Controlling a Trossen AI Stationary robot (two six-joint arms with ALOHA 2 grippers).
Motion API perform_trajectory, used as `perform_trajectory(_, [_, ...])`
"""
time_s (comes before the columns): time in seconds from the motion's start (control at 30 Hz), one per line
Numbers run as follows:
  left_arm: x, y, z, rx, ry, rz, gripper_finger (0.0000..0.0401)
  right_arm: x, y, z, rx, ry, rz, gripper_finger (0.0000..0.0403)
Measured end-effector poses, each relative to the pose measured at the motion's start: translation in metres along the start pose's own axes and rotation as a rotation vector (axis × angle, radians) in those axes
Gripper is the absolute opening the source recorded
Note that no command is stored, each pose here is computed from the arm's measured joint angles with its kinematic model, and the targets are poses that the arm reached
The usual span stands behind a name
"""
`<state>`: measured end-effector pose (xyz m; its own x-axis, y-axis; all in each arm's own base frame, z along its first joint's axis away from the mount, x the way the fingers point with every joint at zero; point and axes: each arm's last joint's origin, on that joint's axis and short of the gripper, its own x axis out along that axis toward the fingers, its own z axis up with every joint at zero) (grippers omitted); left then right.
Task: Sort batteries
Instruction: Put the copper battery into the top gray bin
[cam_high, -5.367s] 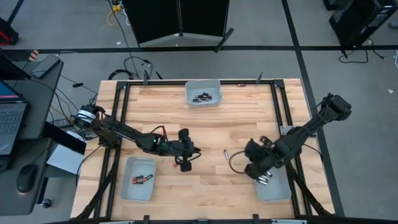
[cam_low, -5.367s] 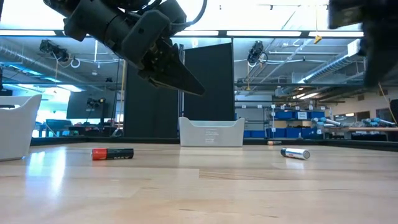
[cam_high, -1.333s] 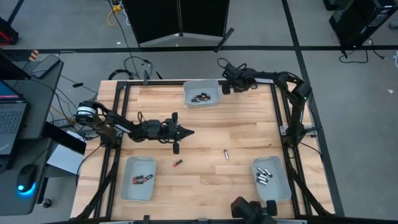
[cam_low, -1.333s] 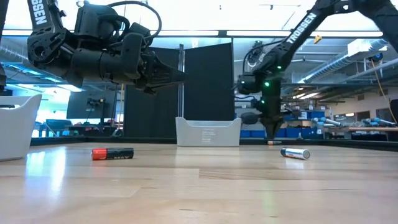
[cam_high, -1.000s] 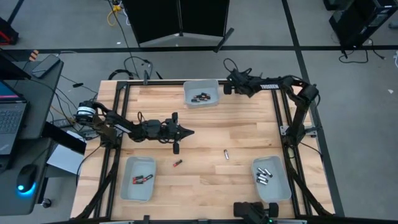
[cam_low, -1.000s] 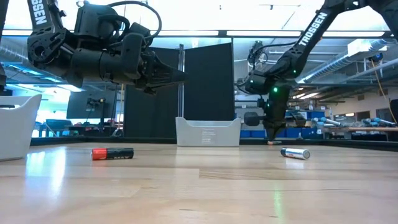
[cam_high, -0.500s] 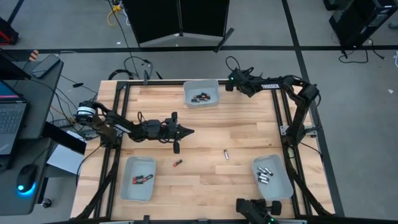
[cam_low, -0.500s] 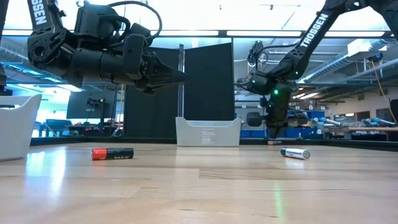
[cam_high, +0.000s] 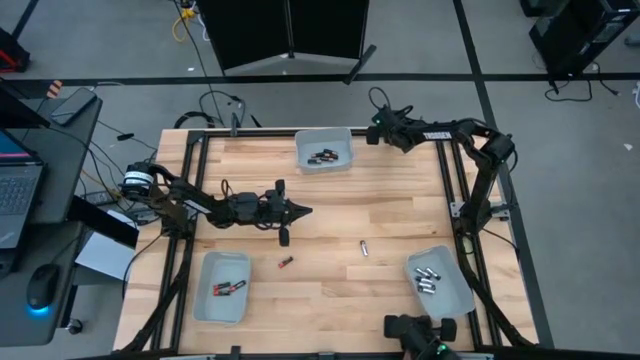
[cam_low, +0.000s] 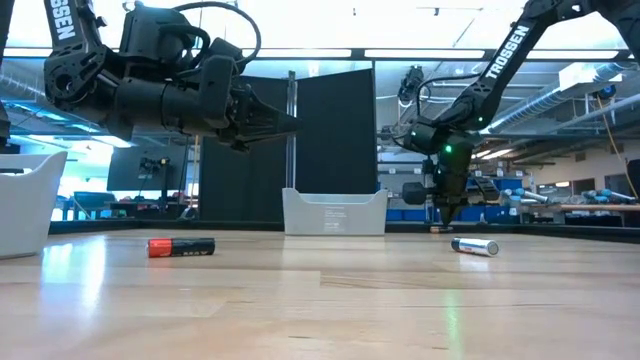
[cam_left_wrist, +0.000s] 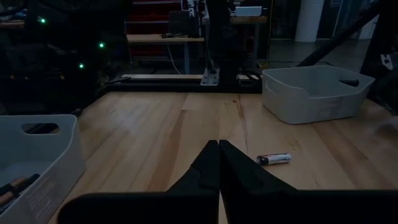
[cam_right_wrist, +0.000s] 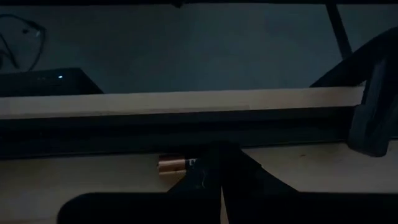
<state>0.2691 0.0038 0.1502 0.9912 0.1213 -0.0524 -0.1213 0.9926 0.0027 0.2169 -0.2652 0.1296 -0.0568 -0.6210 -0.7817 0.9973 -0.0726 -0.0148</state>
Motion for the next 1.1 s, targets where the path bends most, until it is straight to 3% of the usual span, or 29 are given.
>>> perform_trajectory(0.53, [0.0,0.0,0.0,0.0,0.0,0.003,0.0006,0.001,-0.006,0.0,-0.068,0.096,0.037,0.001])
perform_trajectory(0.8, [0.0,0.0,0.0,0.0,0.0,0.003,0.0006,-0.007,0.0,-0.006,-0.168,0.193,0.039,0.001])
perform_trajectory(1.1, [0.0,0.0,0.0,0.0,0.0,0.003,0.0006,-0.033,0.009,0.003,-0.213,0.122,0.085,0.001])
